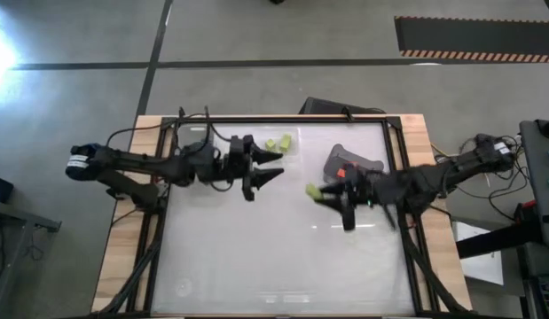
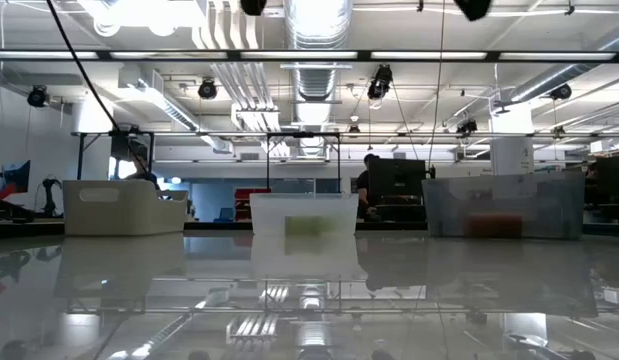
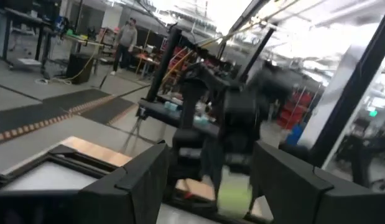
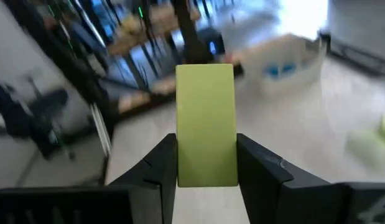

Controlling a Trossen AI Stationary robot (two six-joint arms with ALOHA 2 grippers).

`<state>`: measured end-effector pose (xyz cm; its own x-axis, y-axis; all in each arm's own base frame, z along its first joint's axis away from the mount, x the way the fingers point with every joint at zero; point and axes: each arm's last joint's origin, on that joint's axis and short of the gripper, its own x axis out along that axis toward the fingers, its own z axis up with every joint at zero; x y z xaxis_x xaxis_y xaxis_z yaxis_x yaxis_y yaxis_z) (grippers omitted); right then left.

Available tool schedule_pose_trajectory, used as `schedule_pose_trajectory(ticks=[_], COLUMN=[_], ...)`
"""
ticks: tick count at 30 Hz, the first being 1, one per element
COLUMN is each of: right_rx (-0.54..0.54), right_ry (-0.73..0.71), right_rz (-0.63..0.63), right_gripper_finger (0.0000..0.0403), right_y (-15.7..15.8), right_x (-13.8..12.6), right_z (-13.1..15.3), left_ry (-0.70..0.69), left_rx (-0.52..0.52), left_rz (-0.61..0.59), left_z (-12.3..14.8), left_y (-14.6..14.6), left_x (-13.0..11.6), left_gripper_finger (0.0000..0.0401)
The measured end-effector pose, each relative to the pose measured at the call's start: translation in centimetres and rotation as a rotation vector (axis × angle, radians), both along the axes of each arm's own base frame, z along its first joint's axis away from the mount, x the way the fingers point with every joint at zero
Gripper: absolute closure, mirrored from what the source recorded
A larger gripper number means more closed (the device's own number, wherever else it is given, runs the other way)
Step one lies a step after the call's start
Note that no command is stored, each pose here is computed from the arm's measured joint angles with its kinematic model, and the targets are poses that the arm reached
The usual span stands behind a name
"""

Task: Sort & place blocks by color
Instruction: Put the green block into the transparent bin

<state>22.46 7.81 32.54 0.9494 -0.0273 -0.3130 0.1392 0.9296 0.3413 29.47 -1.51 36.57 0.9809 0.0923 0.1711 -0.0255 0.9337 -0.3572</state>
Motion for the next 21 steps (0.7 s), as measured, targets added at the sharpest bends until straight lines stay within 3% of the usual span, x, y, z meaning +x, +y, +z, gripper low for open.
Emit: schedule_pose_trajectory(ticks=[5,12,21], right_rx=[0.046,0.09,0.152], right_ry=[-0.195,-0.44,-0.512], right_rz=[-0.037,-0.08,-0.07], right_gripper_finger=[0.0285,0.0285,0.0285], right_y=[-4.4,-9.3,-11.9], right_x=[1.4,3.0,5.4], right_z=[2.1,3.7,2.7], left_ry=[0.013,0.014,-0.054], left_rx=[0.084,0.111,0.116], left_rz=[0.003,0.0,0.01], left_z=[-0.2,-0.2,0.4], left_y=[3.2,6.1,6.6], left_x=[-0.1,-0.4,-0.5], left_gripper_finger=[0.0183,0.0183,0.0183])
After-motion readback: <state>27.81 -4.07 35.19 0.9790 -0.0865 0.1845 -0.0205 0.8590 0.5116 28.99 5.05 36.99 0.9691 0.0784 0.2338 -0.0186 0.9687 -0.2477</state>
